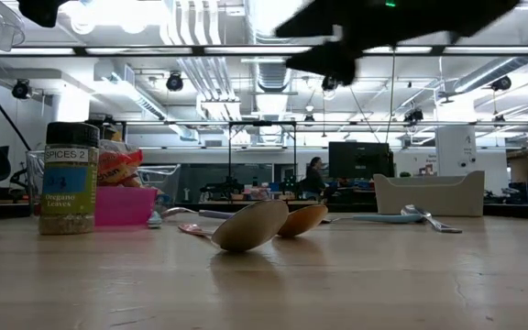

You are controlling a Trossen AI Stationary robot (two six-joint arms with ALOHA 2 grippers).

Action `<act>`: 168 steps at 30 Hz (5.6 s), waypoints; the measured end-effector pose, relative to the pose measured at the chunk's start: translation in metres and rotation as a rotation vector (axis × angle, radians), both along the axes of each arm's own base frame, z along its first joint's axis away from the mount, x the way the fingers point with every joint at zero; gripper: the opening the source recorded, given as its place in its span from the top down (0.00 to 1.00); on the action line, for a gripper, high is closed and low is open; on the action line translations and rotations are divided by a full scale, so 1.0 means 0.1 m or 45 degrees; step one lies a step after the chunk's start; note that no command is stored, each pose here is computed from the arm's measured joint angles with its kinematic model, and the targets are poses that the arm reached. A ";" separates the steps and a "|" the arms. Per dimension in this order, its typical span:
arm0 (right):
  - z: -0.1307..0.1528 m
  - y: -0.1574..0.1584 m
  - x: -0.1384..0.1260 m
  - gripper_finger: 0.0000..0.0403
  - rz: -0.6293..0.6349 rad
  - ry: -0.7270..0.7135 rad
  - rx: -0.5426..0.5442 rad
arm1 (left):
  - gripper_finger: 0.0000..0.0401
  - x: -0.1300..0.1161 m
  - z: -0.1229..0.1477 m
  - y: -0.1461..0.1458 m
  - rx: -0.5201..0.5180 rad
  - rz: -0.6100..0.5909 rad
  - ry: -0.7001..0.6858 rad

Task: Pick & Place Food Item
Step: Put the black seasoning bottle into the white bin

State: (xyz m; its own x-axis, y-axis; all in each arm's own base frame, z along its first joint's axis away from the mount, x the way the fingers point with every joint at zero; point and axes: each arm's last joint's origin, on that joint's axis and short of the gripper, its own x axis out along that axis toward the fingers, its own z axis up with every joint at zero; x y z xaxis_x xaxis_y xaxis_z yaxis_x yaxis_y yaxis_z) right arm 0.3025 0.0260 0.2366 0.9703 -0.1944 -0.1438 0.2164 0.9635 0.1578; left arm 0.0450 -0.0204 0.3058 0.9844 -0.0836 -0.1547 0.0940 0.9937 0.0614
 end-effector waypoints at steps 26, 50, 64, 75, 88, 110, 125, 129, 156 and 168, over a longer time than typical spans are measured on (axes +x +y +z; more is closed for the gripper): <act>-0.72 -0.17 -1.71 0.18 -0.011 -0.134 -0.167 | 0.09 0.00 0.00 0.00 -0.001 0.000 0.000; -0.71 -0.17 -1.72 0.18 -0.013 -0.138 -0.150 | 0.09 0.00 0.00 0.00 0.000 -0.001 0.000; -0.71 -0.17 -1.72 0.18 -0.013 -0.137 -0.152 | 0.09 0.00 0.00 0.00 -0.001 -0.001 0.000; -0.71 -0.17 -1.72 0.18 -0.013 -0.139 -0.146 | 0.09 0.00 0.01 0.00 -0.154 0.020 -0.002; -0.71 -0.17 -1.72 0.18 -0.013 -0.138 -0.152 | 0.09 0.06 0.18 -0.06 -0.587 0.115 0.022; -0.71 -0.17 -1.72 0.18 -0.014 -0.138 -0.151 | 0.09 0.83 0.37 -0.77 -0.253 0.333 0.619; -0.71 -0.17 -1.72 0.18 -0.013 -0.137 -0.151 | 0.09 1.58 -0.17 -0.56 -0.394 0.316 1.274; -0.71 -0.17 -1.72 0.18 -0.014 -0.138 -0.146 | 0.09 1.71 -0.29 -0.54 -0.353 0.351 1.340; -0.71 -0.17 -1.72 0.18 -0.014 -0.137 -0.151 | 0.11 1.88 -0.68 -0.47 -0.332 0.483 1.571; -0.71 -0.17 -1.72 0.18 -0.014 -0.138 -0.146 | 0.12 1.85 -0.92 -0.42 -0.447 0.474 1.617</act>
State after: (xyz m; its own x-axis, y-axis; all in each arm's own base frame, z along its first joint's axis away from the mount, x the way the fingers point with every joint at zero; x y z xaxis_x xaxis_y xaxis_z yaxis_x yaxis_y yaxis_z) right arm 0.1310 0.0087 0.1652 0.9767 -0.2143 -0.0148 0.2148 0.9741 0.0701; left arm 0.2303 -0.0627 0.2139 0.1555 -0.0696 -0.9854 -0.3775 0.9176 -0.1244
